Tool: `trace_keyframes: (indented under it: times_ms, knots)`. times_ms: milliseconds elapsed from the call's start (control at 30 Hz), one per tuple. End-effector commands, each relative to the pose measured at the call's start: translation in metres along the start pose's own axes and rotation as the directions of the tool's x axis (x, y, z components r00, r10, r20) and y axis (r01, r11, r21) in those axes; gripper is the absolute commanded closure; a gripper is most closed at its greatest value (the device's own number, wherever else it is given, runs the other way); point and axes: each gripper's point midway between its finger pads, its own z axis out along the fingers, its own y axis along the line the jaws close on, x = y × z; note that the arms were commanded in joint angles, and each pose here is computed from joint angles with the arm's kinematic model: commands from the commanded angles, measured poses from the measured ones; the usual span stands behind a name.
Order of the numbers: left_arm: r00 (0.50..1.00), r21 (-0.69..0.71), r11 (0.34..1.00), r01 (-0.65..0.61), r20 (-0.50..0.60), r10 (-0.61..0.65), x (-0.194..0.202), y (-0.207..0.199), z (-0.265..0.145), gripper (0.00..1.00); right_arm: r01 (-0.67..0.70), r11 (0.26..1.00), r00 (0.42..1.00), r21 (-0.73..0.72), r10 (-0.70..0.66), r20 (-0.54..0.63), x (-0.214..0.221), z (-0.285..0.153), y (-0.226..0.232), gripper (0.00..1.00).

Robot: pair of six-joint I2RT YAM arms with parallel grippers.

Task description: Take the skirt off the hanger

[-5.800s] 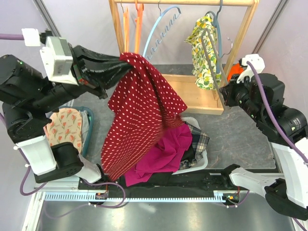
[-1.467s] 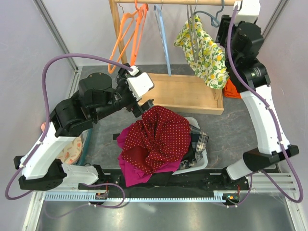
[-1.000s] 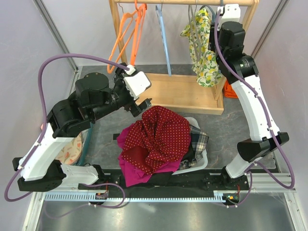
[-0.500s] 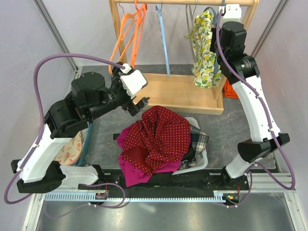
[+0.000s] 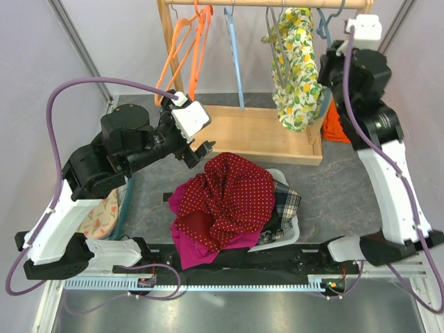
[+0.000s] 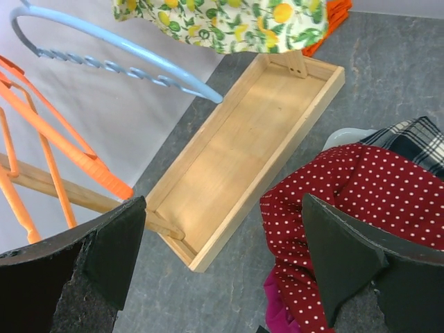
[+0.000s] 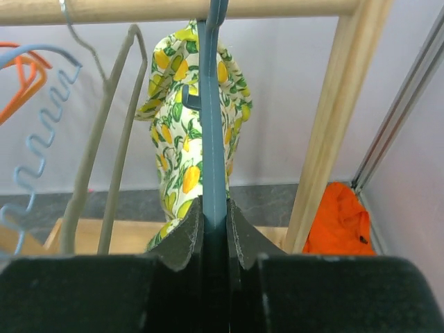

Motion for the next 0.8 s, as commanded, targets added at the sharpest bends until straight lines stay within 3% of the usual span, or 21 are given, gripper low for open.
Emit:
trace_keyframes:
  times_ms: [0,167,200,367,467,600,767]
  knots:
    - [0.996,0.083,0.995,0.052,0.066,-0.058,-0.018,-0.012,-0.006,0.00,-0.141,0.979,0.983,-0.146,0.156,0.097,-0.039,-0.078,-0.002,1.00]
    - [0.990,0.297,0.953,0.058,0.107,-0.094,-0.040,-0.051,-0.009,0.00,-0.142,0.927,0.990,-0.346,0.127,-0.068,-0.002,-0.141,0.016,1.00]
    - [0.988,0.344,0.937,0.057,0.113,-0.102,-0.044,-0.059,-0.005,0.01,-0.146,0.886,0.989,-0.441,0.113,-0.100,0.004,-0.166,0.026,1.00]
    - [0.977,0.386,0.919,0.081,0.153,-0.150,-0.066,-0.062,-0.007,0.00,-0.174,0.718,0.985,-0.674,0.114,-0.132,0.008,-0.248,0.047,1.00]
    - [0.984,0.328,0.941,0.078,0.124,-0.125,-0.056,-0.054,0.004,0.01,-0.170,0.618,0.985,-0.768,0.104,-0.134,0.007,-0.285,0.055,1.00]
    - [0.992,0.232,0.969,0.081,0.075,-0.101,-0.039,-0.041,0.017,0.01,-0.157,0.572,0.987,-0.805,0.122,-0.106,-0.003,-0.298,0.059,1.00]
    - [0.997,0.240,0.968,0.072,0.024,-0.080,-0.019,-0.048,0.022,0.00,-0.162,0.556,0.986,-0.815,0.126,-0.110,-0.008,-0.293,0.064,1.00]
